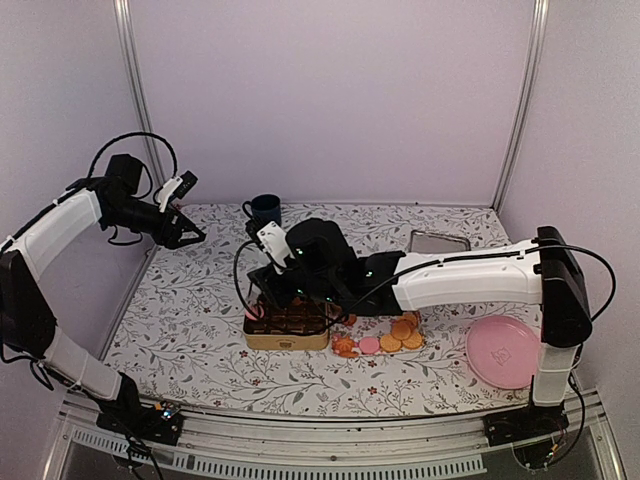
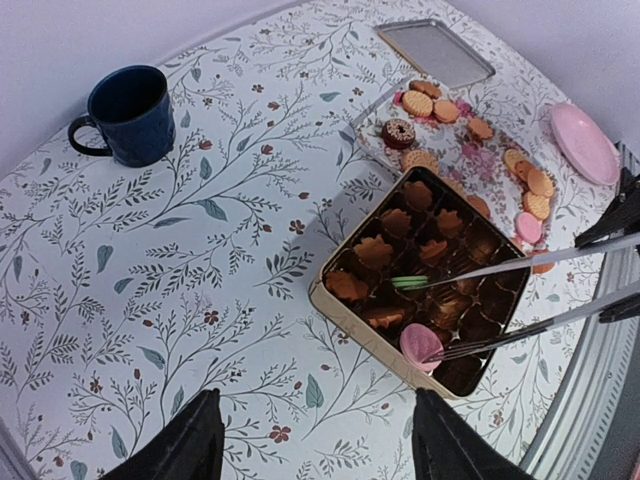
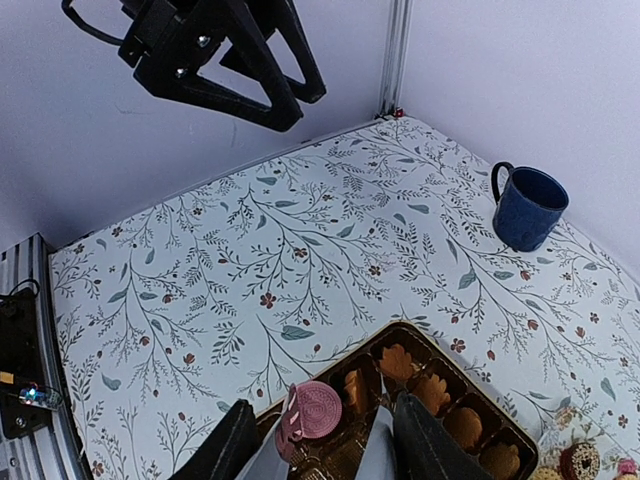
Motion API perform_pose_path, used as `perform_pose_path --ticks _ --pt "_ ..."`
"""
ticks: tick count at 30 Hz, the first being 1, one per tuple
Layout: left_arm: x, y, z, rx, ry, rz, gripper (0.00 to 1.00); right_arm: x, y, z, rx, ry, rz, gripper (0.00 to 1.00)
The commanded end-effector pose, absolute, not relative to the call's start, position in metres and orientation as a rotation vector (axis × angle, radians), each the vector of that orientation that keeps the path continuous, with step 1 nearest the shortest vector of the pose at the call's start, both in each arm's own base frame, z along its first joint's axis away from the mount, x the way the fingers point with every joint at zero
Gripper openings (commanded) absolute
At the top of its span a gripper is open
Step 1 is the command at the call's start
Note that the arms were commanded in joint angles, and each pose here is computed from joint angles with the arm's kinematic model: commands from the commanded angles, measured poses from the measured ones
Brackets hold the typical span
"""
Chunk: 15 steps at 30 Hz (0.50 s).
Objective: Pack the cookies
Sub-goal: Adjust the fake cookies in the empty pocket of the box.
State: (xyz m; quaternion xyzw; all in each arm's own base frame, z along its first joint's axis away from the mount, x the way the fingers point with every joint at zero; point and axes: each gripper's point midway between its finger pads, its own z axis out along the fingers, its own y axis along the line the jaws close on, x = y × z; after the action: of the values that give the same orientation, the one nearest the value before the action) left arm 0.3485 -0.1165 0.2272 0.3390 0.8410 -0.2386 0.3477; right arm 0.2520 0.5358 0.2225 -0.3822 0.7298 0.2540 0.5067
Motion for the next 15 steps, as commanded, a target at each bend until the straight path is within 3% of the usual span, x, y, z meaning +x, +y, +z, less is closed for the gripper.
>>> perform_pose_path --ticks 1,15 --pt "0.345 -0.115 0.235 0.887 2.151 -0.615 0.65 0.243 0.537 0.254 -0.888 1.696 0.706 0.46" --pt "0.346 -0.116 0.237 0.883 2.147 -0.623 0.65 0.235 0.534 0.275 -0.868 1.647 0.764 0.46"
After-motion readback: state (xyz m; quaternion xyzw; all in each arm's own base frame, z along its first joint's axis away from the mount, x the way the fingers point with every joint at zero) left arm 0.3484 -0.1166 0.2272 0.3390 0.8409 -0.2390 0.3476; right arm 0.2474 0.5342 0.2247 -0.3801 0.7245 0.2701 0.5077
